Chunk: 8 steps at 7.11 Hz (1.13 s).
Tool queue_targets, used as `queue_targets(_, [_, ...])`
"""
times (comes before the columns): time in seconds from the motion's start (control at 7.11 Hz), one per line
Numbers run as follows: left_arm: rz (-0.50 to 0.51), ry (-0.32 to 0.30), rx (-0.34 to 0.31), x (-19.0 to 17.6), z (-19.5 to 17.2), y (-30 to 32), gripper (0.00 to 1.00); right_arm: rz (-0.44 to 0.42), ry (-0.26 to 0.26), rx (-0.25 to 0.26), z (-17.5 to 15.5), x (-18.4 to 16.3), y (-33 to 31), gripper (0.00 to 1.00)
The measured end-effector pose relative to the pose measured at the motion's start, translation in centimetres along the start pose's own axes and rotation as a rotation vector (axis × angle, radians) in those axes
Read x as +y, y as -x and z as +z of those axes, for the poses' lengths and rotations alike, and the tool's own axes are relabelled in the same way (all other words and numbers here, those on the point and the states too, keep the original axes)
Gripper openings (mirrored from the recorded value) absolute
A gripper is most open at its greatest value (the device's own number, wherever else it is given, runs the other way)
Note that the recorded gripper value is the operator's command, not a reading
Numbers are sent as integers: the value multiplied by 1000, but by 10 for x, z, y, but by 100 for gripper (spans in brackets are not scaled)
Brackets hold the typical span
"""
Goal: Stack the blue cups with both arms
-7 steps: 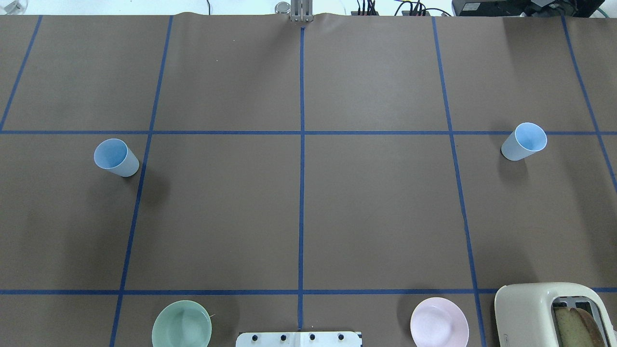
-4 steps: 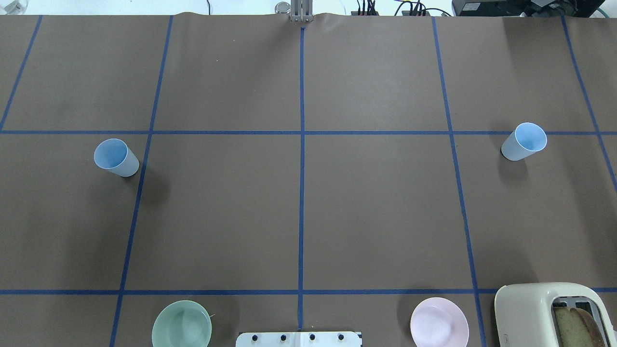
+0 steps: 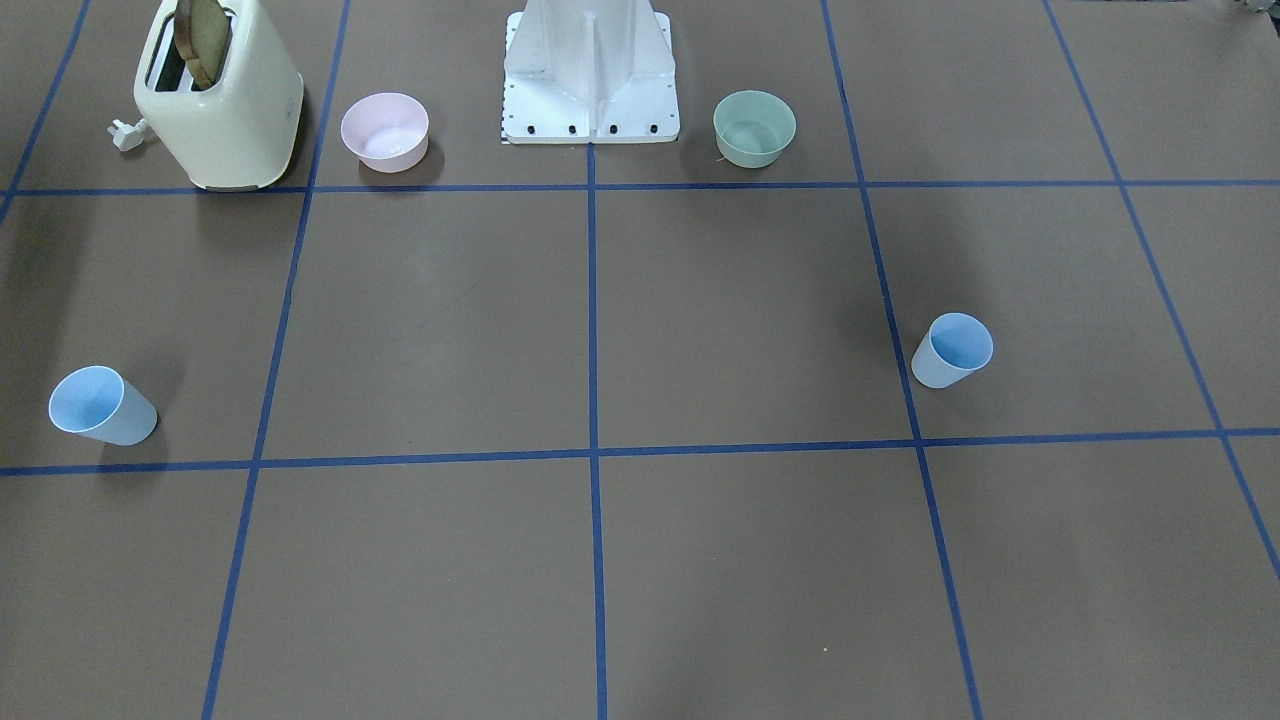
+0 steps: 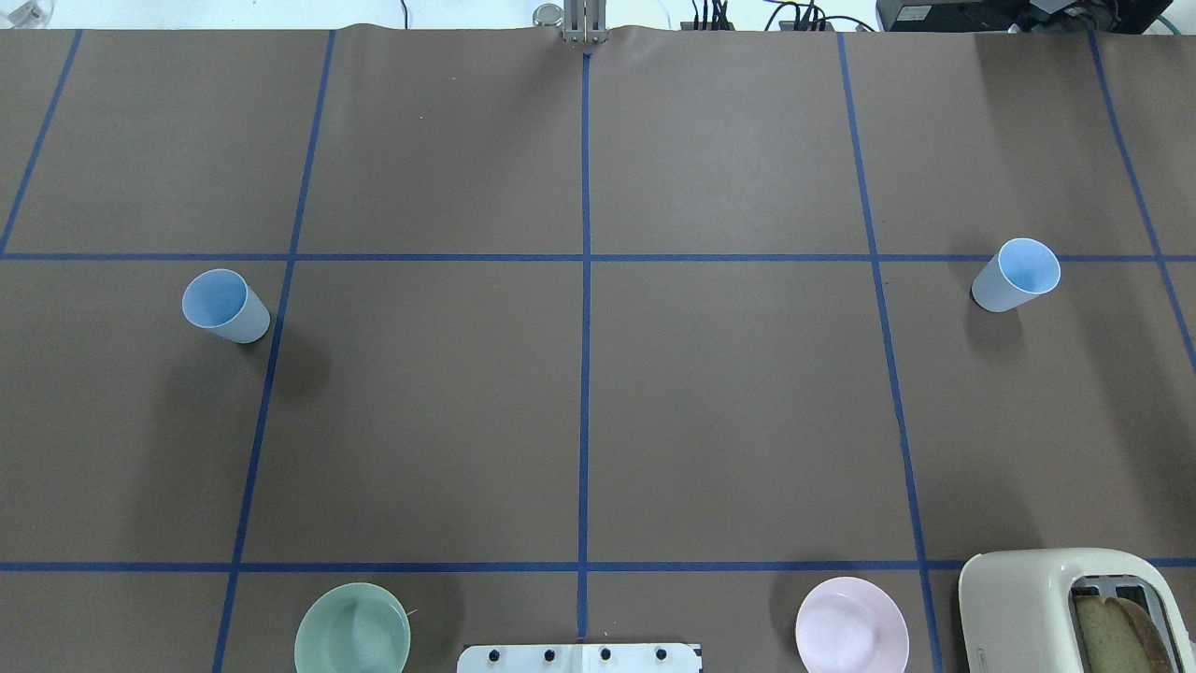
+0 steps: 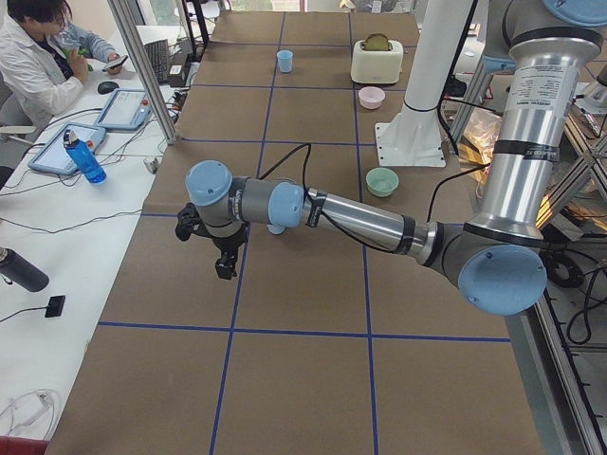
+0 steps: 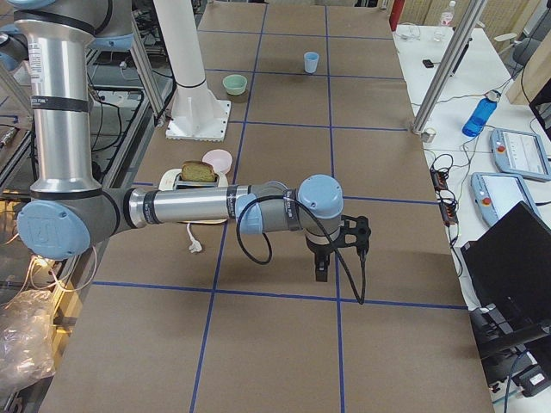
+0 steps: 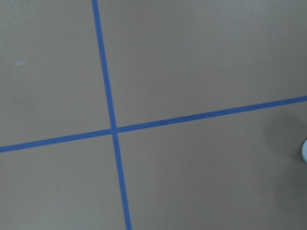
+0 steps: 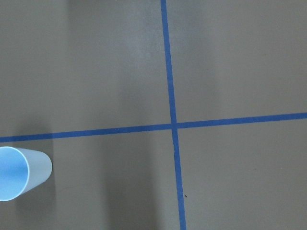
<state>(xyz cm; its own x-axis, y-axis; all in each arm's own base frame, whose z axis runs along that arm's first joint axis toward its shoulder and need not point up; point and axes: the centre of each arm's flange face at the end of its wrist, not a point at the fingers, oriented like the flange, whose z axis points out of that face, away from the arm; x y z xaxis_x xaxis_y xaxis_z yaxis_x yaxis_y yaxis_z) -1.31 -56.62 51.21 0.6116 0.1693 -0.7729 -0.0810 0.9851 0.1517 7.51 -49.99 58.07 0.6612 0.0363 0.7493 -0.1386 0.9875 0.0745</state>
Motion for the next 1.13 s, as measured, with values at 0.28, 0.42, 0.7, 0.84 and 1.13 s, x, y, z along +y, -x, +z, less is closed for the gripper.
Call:
queue_targets(0.28, [3, 5, 22, -35, 6, -57, 99, -69, 11, -11, 8, -15, 36, 99])
queue_targets(0.42, [-1, 19, 31, -46, 17, -87, 99, -111, 13, -18, 13, -22, 55, 99])
queue_targets(0.7, [2, 25, 43, -55, 44, -132, 98, -206, 20, -30, 28, -26, 100, 99])
queue_targets(0.84, [8, 18, 37, -54, 58, -147, 97, -252, 32, -20, 40, -27, 123, 99])
queue_targets(1.13, [33, 12, -28, -44, 100, -169, 97, -338, 70, -1, 72, -27, 169, 99])
